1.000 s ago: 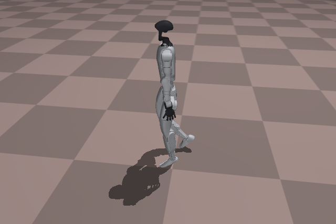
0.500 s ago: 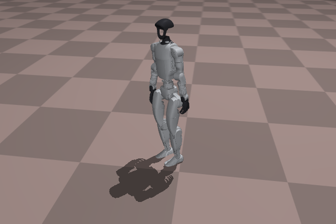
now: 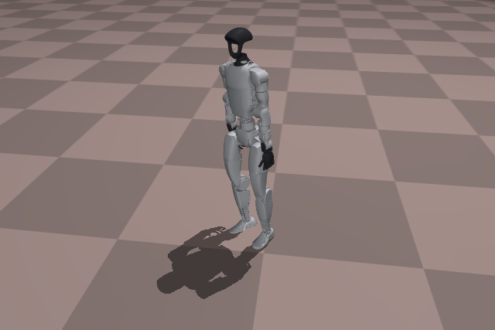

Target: In place motions

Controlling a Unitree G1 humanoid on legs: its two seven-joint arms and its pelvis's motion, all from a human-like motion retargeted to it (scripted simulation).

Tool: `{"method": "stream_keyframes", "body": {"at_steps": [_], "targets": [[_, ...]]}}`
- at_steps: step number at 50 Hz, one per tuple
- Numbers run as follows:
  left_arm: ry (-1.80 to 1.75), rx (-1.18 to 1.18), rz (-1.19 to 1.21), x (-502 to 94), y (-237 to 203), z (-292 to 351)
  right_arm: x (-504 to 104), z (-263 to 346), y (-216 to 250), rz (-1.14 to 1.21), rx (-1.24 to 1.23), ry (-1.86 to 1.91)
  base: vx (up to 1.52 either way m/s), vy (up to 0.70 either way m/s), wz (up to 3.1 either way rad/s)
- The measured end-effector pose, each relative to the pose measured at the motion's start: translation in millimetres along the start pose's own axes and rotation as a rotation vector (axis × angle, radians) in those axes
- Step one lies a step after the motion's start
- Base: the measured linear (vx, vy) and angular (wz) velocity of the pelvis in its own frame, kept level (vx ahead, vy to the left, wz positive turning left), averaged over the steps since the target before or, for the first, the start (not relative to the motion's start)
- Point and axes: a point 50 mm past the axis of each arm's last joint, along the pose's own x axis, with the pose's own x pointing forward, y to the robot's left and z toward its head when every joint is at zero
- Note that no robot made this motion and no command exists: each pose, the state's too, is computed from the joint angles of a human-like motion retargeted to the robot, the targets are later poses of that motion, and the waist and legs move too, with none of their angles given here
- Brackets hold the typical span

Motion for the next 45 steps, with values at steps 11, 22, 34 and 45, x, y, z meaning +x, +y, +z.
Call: {"method": "stream_keyframes", "body": {"at_steps": [11, 22, 34, 45], "targets": [[-0.088, 0.013, -0.019, -5, 2, 39, 0, -37, 1, 0.017, 0.017, 0.123, 0.12, 0.06, -0.23], [-0.108, 0.046, -0.099, -9, 3, 54, 1, -3, 4, 0.028, -0.031, 0.026, 0.09, 0.08, 0.03], [-0.057, 0.071, -0.064, -7, 11, 40, 0, 0, 1, 0.009, -0.099, 0.011, 0.22, 0.13, 1.04], [0.066, 0.030, -0.001, -7, 31, 8, 0, 0, -1, -0.002, -0.074, 0.023, 0.21, 0.30, 1.24]]}}
